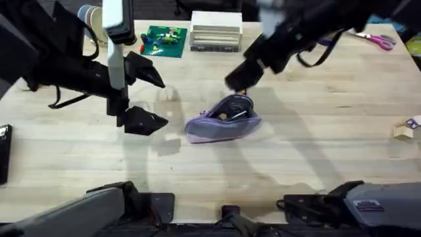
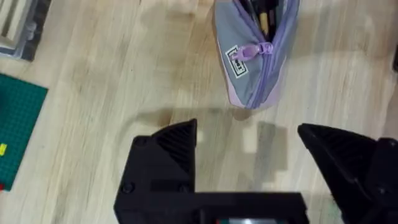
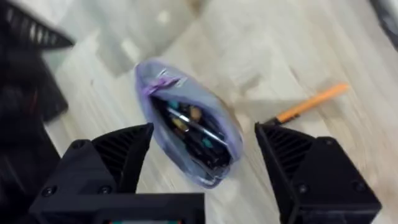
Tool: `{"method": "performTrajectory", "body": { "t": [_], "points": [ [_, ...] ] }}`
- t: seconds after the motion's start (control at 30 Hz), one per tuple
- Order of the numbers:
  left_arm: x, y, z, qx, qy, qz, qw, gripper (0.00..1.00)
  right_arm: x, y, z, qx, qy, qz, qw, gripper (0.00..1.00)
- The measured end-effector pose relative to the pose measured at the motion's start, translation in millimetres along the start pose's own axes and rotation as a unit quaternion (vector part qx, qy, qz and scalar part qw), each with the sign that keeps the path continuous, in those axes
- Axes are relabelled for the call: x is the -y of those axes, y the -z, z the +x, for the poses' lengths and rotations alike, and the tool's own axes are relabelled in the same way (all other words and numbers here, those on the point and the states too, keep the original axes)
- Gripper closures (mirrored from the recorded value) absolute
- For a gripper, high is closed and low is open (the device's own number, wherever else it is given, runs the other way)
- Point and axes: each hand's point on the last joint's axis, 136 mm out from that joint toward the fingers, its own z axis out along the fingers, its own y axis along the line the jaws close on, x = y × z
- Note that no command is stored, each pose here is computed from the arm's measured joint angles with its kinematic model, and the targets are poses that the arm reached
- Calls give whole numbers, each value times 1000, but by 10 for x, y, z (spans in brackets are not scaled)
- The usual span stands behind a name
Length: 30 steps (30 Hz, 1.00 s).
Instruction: Unzip the bag, pick up the pens from the table one at a time and place them inside, then zip the bag closed.
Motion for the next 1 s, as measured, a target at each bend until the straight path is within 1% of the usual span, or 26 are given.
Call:
{"method": "performTrajectory", "body": {
  "t": [0.03, 0.07, 0.1, 0.2, 0.37, 0.5, 0.53, 0.63, 0.83, 0.97, 1.0],
  "points": [
    [-7, -13, 8, 1, -1, 3, 1000, 8, 75, 31, -2, 4, -18, 6, 1000, 4],
    [-24, -48, 27, 4, -1, 11, 1000, 8, 285, 108, 38, 12, -70, 23, 997, 4],
    [-26, -55, 28, 6, 0, 13, 1000, 8, 332, 126, 46, 14, -80, 27, 996, 4],
    [-31, -68, 28, 10, 0, 16, 1000, 7, 406, 154, 51, 19, -98, 33, 994, 4],
    [-28, -69, 18, 13, -2, 17, 1000, 8, 411, 156, 47, 21, -114, 33, 993, 4],
    [-25, -69, 17, 13, -2, 18, 1000, 7, 457, 164, -62, 43, -116, 39, 992, 3],
    [-24, -68, 16, 13, -2, 18, 1000, 7, 518, 154, -153, 61, -127, 46, 989, 3],
    [-24, -68, 16, 13, -2, 18, 1000, 7, 634, 86, -165, 60, -162, 69, 982, 3],
    [-24, -69, 17, 13, -2, 18, 1000, 7, 888, -82, -17, 27, -248, 143, 958, 3],
    [-24, -69, 16, 13, -2, 18, 1000, 7, 968, -107, -7, 32, -296, 179, 938, 3],
    [-26, -68, 16, 13, -2, 18, 1000, 7, 1025, -88, 6, 40, -330, 204, 921, 3]
  ]
}}
